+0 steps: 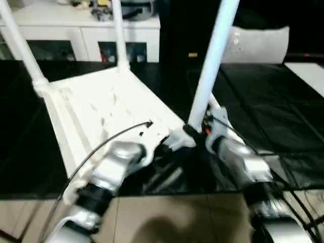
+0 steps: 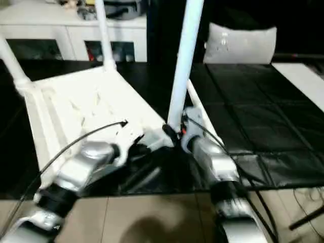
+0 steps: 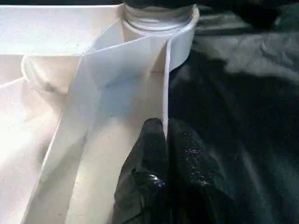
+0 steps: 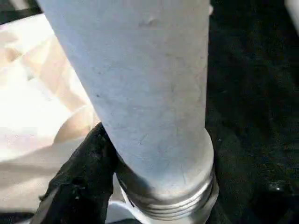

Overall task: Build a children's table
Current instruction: Rotate leg to tighten

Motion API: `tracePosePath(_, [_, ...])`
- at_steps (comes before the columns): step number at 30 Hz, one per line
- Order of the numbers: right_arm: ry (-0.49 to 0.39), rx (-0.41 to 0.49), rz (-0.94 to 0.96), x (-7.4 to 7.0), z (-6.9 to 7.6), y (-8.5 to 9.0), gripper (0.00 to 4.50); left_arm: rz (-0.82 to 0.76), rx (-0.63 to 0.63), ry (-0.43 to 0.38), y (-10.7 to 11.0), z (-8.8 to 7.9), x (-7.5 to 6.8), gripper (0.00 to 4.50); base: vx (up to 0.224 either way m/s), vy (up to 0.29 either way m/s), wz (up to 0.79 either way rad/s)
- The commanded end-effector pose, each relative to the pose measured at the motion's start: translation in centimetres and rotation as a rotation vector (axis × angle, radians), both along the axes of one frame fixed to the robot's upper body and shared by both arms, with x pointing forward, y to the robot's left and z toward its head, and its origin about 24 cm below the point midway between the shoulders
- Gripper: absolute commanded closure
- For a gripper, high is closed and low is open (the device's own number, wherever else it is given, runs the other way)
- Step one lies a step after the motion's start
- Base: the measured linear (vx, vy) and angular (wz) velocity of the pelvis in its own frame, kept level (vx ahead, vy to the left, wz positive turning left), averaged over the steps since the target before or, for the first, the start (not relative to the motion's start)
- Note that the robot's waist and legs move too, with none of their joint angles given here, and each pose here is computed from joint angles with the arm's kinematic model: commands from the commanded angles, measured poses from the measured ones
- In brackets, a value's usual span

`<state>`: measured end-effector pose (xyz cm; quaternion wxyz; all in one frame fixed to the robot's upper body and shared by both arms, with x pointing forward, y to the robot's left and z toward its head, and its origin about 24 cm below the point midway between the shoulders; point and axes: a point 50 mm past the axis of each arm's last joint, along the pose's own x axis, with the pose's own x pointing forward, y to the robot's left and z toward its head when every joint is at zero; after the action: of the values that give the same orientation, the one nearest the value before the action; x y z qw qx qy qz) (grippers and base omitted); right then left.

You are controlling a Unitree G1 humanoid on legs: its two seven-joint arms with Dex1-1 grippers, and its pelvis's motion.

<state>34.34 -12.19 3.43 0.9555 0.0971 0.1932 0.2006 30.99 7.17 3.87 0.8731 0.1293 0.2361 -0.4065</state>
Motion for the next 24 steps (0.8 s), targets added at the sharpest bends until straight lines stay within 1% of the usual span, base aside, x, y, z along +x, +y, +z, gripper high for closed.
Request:
tracePosePath(1, [0.154,0.06,-0.006,-1.4,-2.9,0.8,1.3,-0.008,-0.014,-0.06,-1.0,1.4,0.5,4.5,0.076,0.035,-0.24])
tracePosePath(2, [0.153,0.06,-0.014,-1.4,-2.9,0.8,1.16,-0.014,0.005,-0.064,-1.1,1.3,0.4,4.5,0.0,0.0,0.0])
tracePosePath(3, [0.145,0.071,-0.016,-1.3,-2.8,0.7,1.16,-0.021,0.017,-0.068,-0.9,1.3,0.4,4.5,0.0,0.0,0.0])
tracePosePath(5, [0.13,0.072,-0.009,-1.3,-2.7,0.5,0.88,-0.035,0.022,-0.07,-0.7,1.2,0.3,4.5,0.0,0.0,0.0])
tracePosePath(6, [0.104,0.042,0.017,-1.4,-2.5,0.4,0.81,-0.034,0.037,-0.077,-0.4,1.1,0.3,4.5,0.0,0.0,0.0])
tracePosePath(7, [0.055,0.004,0.056,-1.5,-2.2,-0.1,0.76,-0.047,0.079,-0.096,0.2,0.9,0.4,4.5,0.0,0.0,0.0])
tracePosePath(9, [0.032,-0.003,0.069,-1.5,-2.0,-0.5,0.61,-0.061,0.098,-0.1,0.5,0.8,0.5,4.5,0.0,0.0,0.0])
tracePosePath(10, [0.011,-0.008,0.087,-1.6,-1.8,-0.8,0.61,-0.079,0.111,-0.105,0.7,0.7,0.4,4.5,0.0,0.0,0.0])
tracePosePath(11, [0.011,-0.008,0.087,-1.6,-1.8,-0.8,0.4,-0.079,0.111,-0.105,0.7,0.7,0.4,4.5,0.0,0.0,0.0])
tracePosePath(13, [-0.058,-0.025,0.155,-2.0,-0.9,-2.1,0.24,-0.15,0.157,-0.112,1.4,0.5,0.3,4.5,0.0,0.0,0.0])
tracePosePath(14, [-0.083,-0.029,0.183,-2.2,-0.5,-2.6,0.24,-0.182,0.174,-0.11,1.7,0.4,0.2,4.5,0.0,0.0,0.0])
tracePosePath(15, [-0.114,-0.038,0.219,-2.4,0.0,-3.2,0.06,-0.217,0.196,-0.106,2.0,0.2,0.1,4.5,0.0,0.0,0.0])
tracePosePath(16, [-0.161,-0.067,0.304,-2.9,1.0,-4.1,0.06,-0.3,0.233,-0.103,2.7,-0.1,-0.2,4.5,0.053,-0.01,-0.04])
tracePosePath(17, [-0.164,-0.071,0.312,-2.9,1.0,-4.2,0.06,-0.306,0.236,-0.101,2.7,-0.1,-0.2,4.5,0.054,-0.007,-0.05])
tracePosePath(18, [-0.178,-0.097,0.376,-3.3,1.5,-4.7,0.06,-0.357,0.256,-0.096,3.1,-0.2,-0.5,4.5,0.054,-0.007,-0.05])
tracePosePath(19, [-0.188,-0.148,0.504,-4.0,2.0,-5.1,0.06,-0.43,0.278,-0.083,3.7,-0.4,-0.8,4.5,0.0,0.0,0.0])
tracePosePath(20, [-0.193,-0.182,0.543,-4.2,2.2,-5.4,0.06,-0.471,0.28,-0.08,3.9,-0.3,-1.0,4.5,0.0,0.0,0.0])
tracePosePath(21, [-0.193,-0.182,0.543,-4.2,2.2,-5.4,0.06,-0.471,0.28,-0.08,3.9,-0.3,-1.0,4.5,0.0,0.0,0.0])
tracePosePath(22, [-0.208,-0.228,0.581,-4.3,2.7,-5.8,0.06,-0.547,0.272,-0.062,4.3,-0.2,-1.4,4.5,0.0,0.0,0.0])
tracePosePath(23, [-0.212,-0.236,0.586,-4.3,2.8,-5.9,0.06,-0.568,0.268,-0.055,4.4,-0.2,-1.5,4.5,0.0,0.0,0.0])
tracePosePath(24, [-0.219,-0.239,0.623,-4.3,3.1,-6.1,0.06,-0.623,0.271,-0.042,4.7,-0.2,-1.7,4.5,0.0,0.0,0.0])
